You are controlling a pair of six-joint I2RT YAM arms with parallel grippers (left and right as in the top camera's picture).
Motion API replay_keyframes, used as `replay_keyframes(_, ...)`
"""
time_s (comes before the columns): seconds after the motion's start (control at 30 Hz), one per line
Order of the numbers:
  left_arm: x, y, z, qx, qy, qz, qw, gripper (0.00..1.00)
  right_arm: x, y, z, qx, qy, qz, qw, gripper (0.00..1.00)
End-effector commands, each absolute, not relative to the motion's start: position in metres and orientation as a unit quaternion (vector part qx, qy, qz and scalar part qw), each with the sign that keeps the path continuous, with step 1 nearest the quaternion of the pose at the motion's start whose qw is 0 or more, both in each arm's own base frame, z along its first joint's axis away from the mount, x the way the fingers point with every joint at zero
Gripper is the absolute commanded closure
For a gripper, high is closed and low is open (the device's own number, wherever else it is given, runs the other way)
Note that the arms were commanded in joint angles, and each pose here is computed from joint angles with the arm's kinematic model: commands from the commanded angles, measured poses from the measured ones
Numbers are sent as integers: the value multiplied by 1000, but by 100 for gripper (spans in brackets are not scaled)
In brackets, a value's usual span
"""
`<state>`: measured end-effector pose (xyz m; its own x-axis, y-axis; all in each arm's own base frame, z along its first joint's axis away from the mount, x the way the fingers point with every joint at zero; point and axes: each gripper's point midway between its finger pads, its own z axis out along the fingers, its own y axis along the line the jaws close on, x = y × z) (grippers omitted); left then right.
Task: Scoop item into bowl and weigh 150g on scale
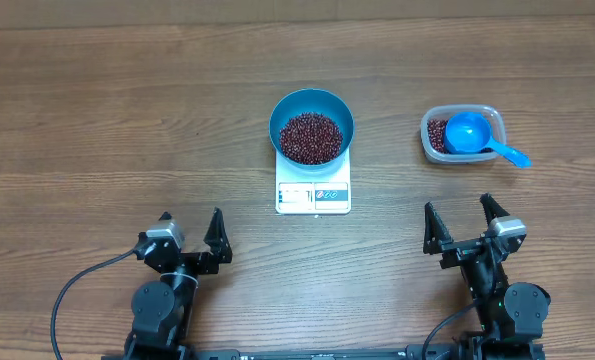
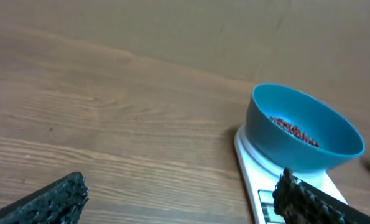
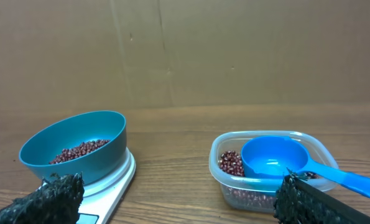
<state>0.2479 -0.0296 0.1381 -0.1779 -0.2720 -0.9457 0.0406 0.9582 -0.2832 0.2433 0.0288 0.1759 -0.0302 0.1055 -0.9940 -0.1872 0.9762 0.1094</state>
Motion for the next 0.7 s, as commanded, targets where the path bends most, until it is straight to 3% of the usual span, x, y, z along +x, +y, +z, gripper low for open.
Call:
replay_keyframes(0.0, 245, -27, 155, -23, 735, -77, 673, 0, 244, 28, 174, -28, 708, 102, 698, 0)
replay_keyframes(0.67, 246, -14, 158, 6, 731, -16, 682, 0, 244, 28, 174, -28, 708, 102, 698, 0)
